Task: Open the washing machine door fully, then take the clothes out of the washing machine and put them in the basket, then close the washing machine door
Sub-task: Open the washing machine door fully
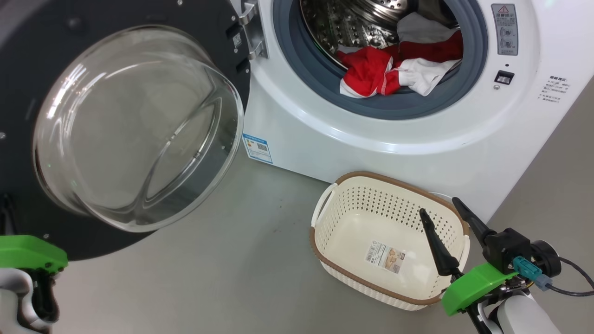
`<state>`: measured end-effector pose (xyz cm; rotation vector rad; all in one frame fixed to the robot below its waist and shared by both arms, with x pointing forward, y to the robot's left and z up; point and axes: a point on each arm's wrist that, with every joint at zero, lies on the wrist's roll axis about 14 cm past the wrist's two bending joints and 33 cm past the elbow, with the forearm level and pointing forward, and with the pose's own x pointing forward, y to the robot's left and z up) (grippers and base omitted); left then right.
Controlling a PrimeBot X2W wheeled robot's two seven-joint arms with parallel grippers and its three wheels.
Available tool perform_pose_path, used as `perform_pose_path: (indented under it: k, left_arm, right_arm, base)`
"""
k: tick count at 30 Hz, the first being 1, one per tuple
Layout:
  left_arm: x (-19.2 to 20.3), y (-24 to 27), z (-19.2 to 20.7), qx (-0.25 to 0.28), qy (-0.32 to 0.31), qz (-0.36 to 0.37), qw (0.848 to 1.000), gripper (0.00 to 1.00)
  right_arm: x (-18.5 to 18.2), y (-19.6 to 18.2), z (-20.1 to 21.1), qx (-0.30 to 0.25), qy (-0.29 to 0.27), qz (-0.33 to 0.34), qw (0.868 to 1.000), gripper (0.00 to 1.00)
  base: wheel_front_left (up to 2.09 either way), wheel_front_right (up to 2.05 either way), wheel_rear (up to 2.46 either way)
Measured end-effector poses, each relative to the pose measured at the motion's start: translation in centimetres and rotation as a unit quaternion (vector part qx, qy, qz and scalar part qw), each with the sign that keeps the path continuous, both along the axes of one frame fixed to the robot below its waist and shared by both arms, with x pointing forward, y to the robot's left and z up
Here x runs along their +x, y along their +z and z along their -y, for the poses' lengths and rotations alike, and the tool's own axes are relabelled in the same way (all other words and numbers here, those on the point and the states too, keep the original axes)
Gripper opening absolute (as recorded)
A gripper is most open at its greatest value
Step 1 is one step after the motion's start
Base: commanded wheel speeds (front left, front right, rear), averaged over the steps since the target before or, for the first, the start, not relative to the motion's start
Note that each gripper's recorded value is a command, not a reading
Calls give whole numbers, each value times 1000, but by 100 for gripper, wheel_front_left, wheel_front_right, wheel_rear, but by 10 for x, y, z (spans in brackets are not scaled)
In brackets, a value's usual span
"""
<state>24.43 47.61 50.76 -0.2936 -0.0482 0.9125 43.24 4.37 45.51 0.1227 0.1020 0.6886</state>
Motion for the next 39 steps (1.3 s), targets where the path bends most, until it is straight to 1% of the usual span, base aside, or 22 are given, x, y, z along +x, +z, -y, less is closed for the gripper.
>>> perform_pose_path:
  k: [5, 7, 8, 9, 13, 17, 19, 22, 25, 30, 33, 35, 36, 39]
  left_arm:
    - [5, 24, 10, 40, -12, 29, 999, 0]
    - [5, 31, 19, 53, -20, 39, 998, 42]
    - [6, 36, 24, 62, -25, 45, 997, 85]
    - [6, 41, 28, 73, -30, 48, 996, 100]
    - [10, 66, 44, 116, -45, 69, 990, 100]
    - [25, 95, 68, 152, -76, 97, 981, 100]
    - [36, 108, 84, 159, -101, 117, 975, 100]
    - [52, 125, 111, 166, -146, 149, 964, 100]
    - [65, 128, 133, 185, -186, 151, 953, 100]
    - [88, 115, 164, 168, -236, 148, 946, 100]
    - [105, 104, 193, 155, -291, 146, 933, 100]
    - [115, 96, 210, 136, -323, 149, 925, 100]
    - [124, 89, 231, 140, -366, 138, 909, 100]
    - [132, 69, 245, 118, -389, 122, 905, 100]
  right_arm:
    - [-2, 8, -1, 14, -8, 2, 1000, 100]
    - [-5, 9, 1, 16, -11, 2, 1000, 100]
    - [-6, 10, 3, 16, -13, 3, 1000, 100]
    - [-5, 13, 4, 18, -17, 5, 1000, 100]
    - [-2, 22, 13, 25, -33, 17, 999, 100]
    - [3, 33, 29, 41, -62, 24, 997, 100]
    - [5, 40, 39, 59, -80, 26, 995, 100]
    - [5, 47, 54, 68, -101, 34, 992, 100]
    - [5, 53, 68, 75, -120, 41, 989, 100]
    - [5, 65, 100, 82, -161, 61, 982, 100]
    - [4, 67, 119, 81, -185, 66, 977, 100]
    - [1, 70, 130, 80, -199, 71, 974, 100]
    - [-1, 73, 141, 76, -213, 78, 971, 100]
    - [-5, 74, 161, 69, -238, 83, 965, 100]
  base:
    - [0, 0, 0]
    - [0, 0, 0]
    - [0, 0, 0]
    - [0, 0, 0]
    - [0, 0, 0]
    - [0, 0, 0]
    - [0, 0, 0]
    - [0, 0, 0]
    - [0, 0, 0]
    - [0, 0, 0]
    - [0, 0, 0]
    - [0, 0, 0]
    - [0, 0, 0]
    - [0, 0, 0]
